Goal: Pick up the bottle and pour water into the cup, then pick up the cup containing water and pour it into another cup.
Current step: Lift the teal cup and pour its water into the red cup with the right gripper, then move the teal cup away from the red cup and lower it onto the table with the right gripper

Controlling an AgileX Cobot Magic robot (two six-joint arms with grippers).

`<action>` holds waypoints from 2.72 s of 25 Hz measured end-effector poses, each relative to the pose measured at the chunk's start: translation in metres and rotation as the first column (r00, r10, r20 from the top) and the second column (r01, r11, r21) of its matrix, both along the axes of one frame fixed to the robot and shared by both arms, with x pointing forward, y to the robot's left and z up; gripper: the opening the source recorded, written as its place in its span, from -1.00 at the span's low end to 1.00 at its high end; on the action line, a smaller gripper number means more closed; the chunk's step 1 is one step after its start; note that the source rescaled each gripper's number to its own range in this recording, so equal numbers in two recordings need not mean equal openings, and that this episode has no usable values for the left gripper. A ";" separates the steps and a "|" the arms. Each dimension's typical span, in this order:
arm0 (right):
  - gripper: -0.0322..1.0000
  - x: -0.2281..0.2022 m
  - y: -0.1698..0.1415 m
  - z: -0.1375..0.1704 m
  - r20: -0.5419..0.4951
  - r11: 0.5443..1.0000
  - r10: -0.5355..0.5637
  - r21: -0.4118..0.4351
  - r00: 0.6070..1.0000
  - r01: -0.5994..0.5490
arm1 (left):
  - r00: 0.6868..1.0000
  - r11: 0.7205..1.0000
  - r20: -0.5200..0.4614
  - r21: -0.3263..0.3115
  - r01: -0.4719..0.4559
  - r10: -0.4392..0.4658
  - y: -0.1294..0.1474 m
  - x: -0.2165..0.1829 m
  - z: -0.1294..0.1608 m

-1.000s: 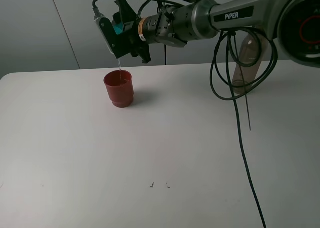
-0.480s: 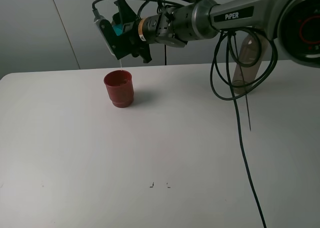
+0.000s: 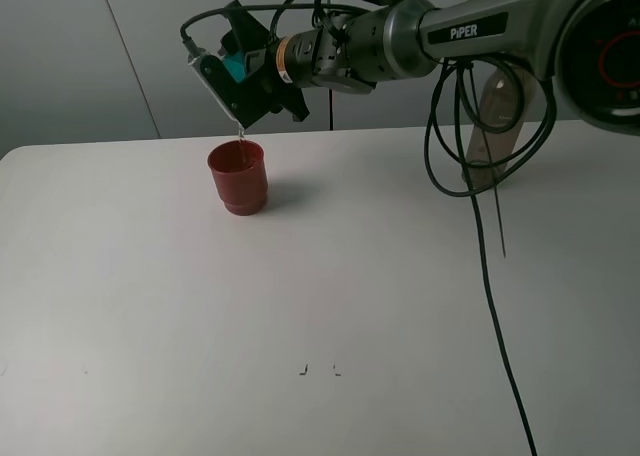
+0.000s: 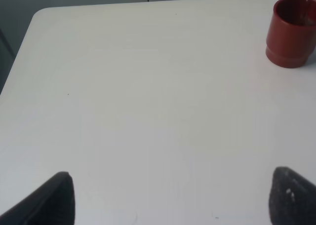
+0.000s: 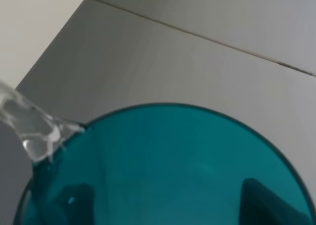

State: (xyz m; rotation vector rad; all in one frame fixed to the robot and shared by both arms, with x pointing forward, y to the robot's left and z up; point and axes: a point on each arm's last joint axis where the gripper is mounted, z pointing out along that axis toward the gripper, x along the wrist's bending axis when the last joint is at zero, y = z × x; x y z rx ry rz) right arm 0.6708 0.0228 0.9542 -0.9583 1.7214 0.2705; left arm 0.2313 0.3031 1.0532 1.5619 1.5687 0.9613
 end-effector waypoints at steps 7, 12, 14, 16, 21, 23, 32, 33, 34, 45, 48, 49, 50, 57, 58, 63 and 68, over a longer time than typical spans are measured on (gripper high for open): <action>-0.84 -0.001 0.002 0.001 0.028 0.999 0.031 -0.010 0.999 -0.031 | 1.000 1.000 0.000 0.000 0.000 0.000 0.000 0.000 0.000; -0.84 -0.001 0.002 0.001 0.029 0.999 0.031 -0.012 0.999 -0.031 | 1.000 1.000 0.000 0.000 0.000 0.000 0.000 0.000 0.000; -0.84 -0.001 0.002 0.001 0.025 1.000 0.029 -0.007 0.999 -0.029 | 1.000 1.000 0.000 0.000 0.000 0.000 0.000 0.000 0.000; -0.84 -0.001 0.002 0.001 0.008 1.000 0.018 0.013 1.000 -0.018 | 1.000 1.000 0.000 0.000 0.000 0.000 0.000 0.000 0.000; -0.84 -0.001 0.002 0.001 -0.128 0.984 -0.054 0.160 0.990 0.074 | 1.000 1.000 0.000 0.000 0.000 0.000 0.000 0.000 0.000; -0.84 -0.001 0.002 0.002 -0.219 0.959 -0.087 0.245 0.972 0.141 | 1.000 1.000 0.000 0.000 0.000 0.000 0.000 0.000 0.000; -0.84 0.000 0.000 0.001 -0.548 0.775 -0.136 0.460 0.825 0.434 | 1.000 1.000 0.000 0.000 0.000 0.000 0.000 0.000 0.000; -0.84 0.000 0.000 0.002 -0.582 0.746 -0.135 0.474 0.802 0.469 | 1.000 1.000 0.000 0.000 0.000 0.000 0.000 0.000 0.000; -0.84 0.000 0.000 0.002 -0.609 0.721 -0.134 0.482 0.782 0.498 | 1.000 1.000 0.000 0.000 0.000 0.000 0.000 0.000 0.000; -0.84 -0.016 -0.016 0.037 -0.816 0.433 -0.040 0.506 0.577 0.746 | 1.000 1.000 0.000 0.000 0.000 0.000 0.000 0.000 0.000; -0.84 -0.028 -0.025 0.040 -0.838 0.416 -0.042 0.481 0.544 0.772 | 1.000 1.000 0.000 0.000 0.000 0.000 0.000 0.000 0.000; -0.84 -0.032 -0.028 0.041 -0.844 0.411 -0.041 0.473 0.534 0.779 | 1.000 1.000 0.000 0.000 0.000 0.000 0.000 0.000 0.000; -0.84 -0.037 -0.032 0.041 -0.855 0.405 -0.042 0.459 0.517 0.791 | 1.000 1.000 0.000 0.000 0.000 0.000 0.000 0.000 0.000; -0.84 -0.078 -0.063 0.058 -0.891 0.358 -0.030 0.414 0.453 0.837 | 1.000 1.000 0.000 0.000 0.000 0.000 0.000 0.000 0.000; -0.84 -0.085 -0.069 0.060 -0.896 0.348 -0.028 0.407 0.443 0.845 | 1.000 1.000 0.000 0.000 0.000 0.000 0.000 0.000 0.000; -0.84 -0.114 -0.099 0.069 -0.921 0.278 -0.007 0.372 0.389 0.886 | 1.000 1.000 0.000 0.000 0.000 0.000 0.000 0.000 0.000; -0.84 -0.141 -0.119 0.057 -0.957 0.186 0.047 0.289 0.285 0.939 | 1.000 1.000 0.000 0.006 0.003 -0.003 0.000 0.000 0.000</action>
